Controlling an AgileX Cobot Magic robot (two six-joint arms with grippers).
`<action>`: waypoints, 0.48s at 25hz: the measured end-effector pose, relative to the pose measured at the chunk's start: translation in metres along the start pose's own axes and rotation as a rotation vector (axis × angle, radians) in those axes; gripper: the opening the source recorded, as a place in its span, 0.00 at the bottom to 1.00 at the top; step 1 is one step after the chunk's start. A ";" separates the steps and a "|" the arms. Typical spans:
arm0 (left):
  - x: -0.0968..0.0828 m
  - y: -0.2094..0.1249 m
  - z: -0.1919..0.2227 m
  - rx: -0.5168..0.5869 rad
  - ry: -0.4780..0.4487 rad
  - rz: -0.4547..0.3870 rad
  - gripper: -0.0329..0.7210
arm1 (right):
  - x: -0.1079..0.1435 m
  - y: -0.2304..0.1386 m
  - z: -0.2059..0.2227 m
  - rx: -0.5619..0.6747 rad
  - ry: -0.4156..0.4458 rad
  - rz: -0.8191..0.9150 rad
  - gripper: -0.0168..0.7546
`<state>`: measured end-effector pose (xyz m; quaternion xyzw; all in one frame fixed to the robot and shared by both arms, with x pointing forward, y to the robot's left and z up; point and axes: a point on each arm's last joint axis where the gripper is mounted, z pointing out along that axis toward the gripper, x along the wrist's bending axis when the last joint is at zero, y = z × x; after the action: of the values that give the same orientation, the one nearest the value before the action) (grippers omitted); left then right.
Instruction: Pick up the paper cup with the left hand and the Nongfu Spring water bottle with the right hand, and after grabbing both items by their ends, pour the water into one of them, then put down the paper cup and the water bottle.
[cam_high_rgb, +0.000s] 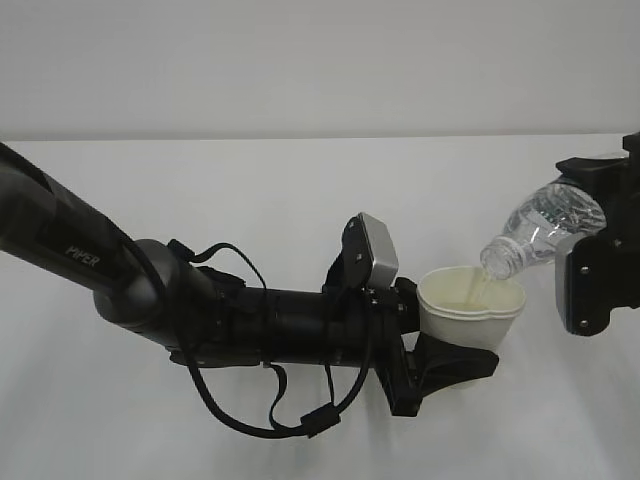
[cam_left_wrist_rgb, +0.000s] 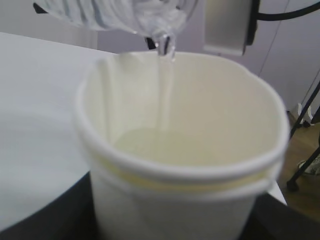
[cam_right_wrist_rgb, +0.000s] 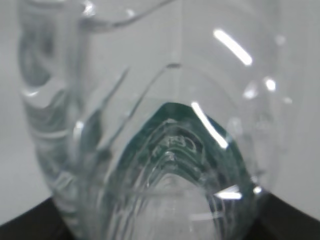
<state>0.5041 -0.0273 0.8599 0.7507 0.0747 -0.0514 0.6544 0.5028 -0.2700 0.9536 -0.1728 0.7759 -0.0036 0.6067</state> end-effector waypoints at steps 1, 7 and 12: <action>0.000 0.000 0.000 0.000 0.000 0.000 0.62 | 0.000 0.000 0.000 0.000 0.000 0.000 0.60; 0.000 0.000 0.000 0.000 0.000 0.000 0.62 | 0.000 0.000 0.000 0.000 0.000 -0.004 0.60; 0.000 0.000 0.000 0.000 0.000 0.000 0.62 | 0.000 0.000 0.000 0.000 0.000 -0.005 0.60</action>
<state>0.5041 -0.0273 0.8599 0.7507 0.0747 -0.0514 0.6544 0.5028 -0.2700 0.9536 -0.1748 0.7754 -0.0051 0.6067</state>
